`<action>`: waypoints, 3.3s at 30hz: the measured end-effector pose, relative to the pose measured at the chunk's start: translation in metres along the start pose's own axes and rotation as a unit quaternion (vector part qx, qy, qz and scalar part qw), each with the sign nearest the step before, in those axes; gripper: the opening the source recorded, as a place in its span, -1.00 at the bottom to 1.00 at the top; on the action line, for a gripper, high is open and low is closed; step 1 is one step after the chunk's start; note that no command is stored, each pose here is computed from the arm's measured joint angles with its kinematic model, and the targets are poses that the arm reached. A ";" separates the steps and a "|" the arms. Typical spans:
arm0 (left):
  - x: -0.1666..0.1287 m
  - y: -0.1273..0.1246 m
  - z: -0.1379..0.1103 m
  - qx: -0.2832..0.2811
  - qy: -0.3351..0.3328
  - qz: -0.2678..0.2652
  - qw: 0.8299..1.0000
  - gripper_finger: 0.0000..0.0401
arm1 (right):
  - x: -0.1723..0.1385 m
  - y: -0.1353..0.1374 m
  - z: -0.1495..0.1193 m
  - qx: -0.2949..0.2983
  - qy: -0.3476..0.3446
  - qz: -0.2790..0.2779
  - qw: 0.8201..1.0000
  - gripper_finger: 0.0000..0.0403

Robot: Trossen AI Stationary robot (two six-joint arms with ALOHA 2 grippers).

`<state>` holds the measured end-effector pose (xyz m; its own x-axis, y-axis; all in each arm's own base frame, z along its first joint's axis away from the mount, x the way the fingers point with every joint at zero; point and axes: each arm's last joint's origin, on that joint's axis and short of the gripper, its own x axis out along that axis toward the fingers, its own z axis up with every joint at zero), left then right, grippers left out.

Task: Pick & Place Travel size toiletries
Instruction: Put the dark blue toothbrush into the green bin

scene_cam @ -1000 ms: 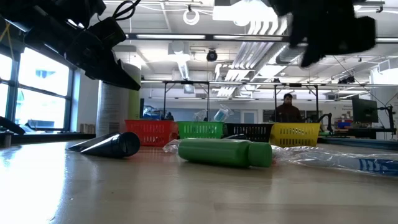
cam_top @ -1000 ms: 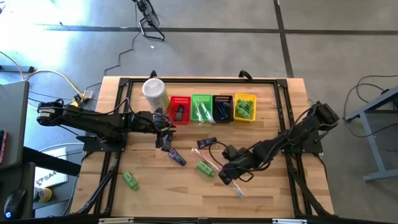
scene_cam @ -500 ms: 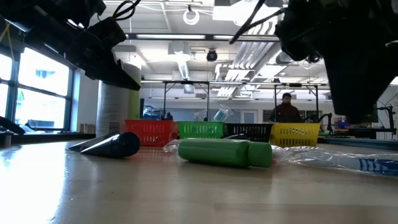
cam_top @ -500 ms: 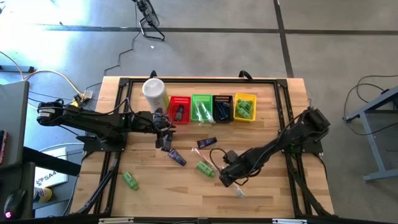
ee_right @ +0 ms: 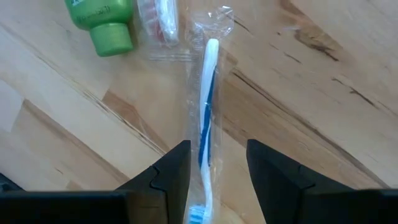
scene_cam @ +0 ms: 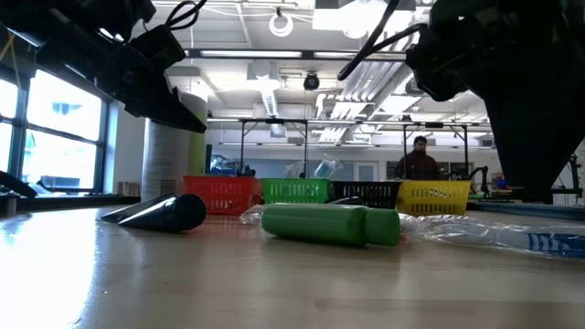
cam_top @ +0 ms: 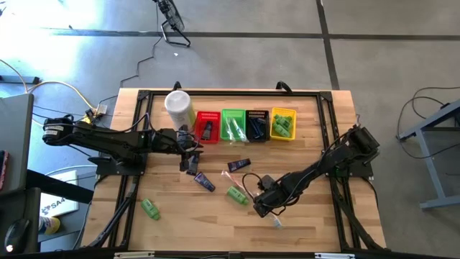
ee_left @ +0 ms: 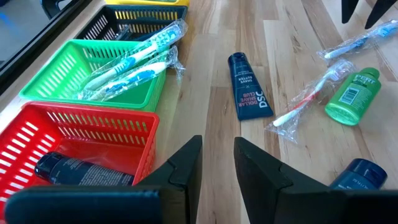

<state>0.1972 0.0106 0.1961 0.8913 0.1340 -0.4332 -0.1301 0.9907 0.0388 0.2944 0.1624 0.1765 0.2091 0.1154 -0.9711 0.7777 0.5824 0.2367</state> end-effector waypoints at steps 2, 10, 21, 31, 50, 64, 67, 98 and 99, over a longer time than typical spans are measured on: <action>0.000 0.000 0.000 0.000 0.000 0.000 1.000 -0.56 | 0.000 0.000 0.000 0.000 0.000 0.000 1.000 -0.26; 0.000 0.000 0.000 0.000 0.000 0.000 1.000 -0.56 | 0.000 0.000 0.000 0.000 0.001 0.000 1.000 -0.26; 0.000 0.000 0.000 0.000 0.000 0.000 1.000 -0.56 | 0.000 0.000 0.000 -0.001 -0.002 -0.001 1.000 -0.26; 0.000 0.000 0.000 0.000 0.000 0.000 1.000 -0.56 | 0.000 0.000 -0.001 -0.039 0.018 0.006 0.999 -0.26; 0.000 0.000 0.000 0.000 0.000 -0.002 1.000 -0.56 | 0.000 0.002 -0.002 -0.027 0.028 0.013 0.999 -0.22; 0.000 0.000 0.000 0.000 0.001 -0.001 1.000 -0.56 | 0.000 0.003 -0.002 -0.011 -0.007 0.014 1.000 0.29; 0.000 0.000 0.000 0.000 0.001 -0.001 1.000 -0.56 | -0.001 0.004 -0.007 -0.017 -0.026 0.012 0.999 0.25; 0.000 0.000 -0.001 0.000 0.004 0.000 1.000 -0.56 | 0.041 0.006 -0.028 -0.025 -0.006 -0.031 0.999 0.12; 0.000 0.000 -0.001 0.000 0.004 0.000 1.000 -0.56 | 0.041 0.006 -0.027 -0.024 -0.006 -0.031 0.999 0.12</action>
<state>0.1969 0.0106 0.1955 0.8876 0.1340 -0.4406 -0.1300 0.9907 0.0393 0.2916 0.1926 0.1377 0.1686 0.0685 -0.9833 0.7603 0.6259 0.1739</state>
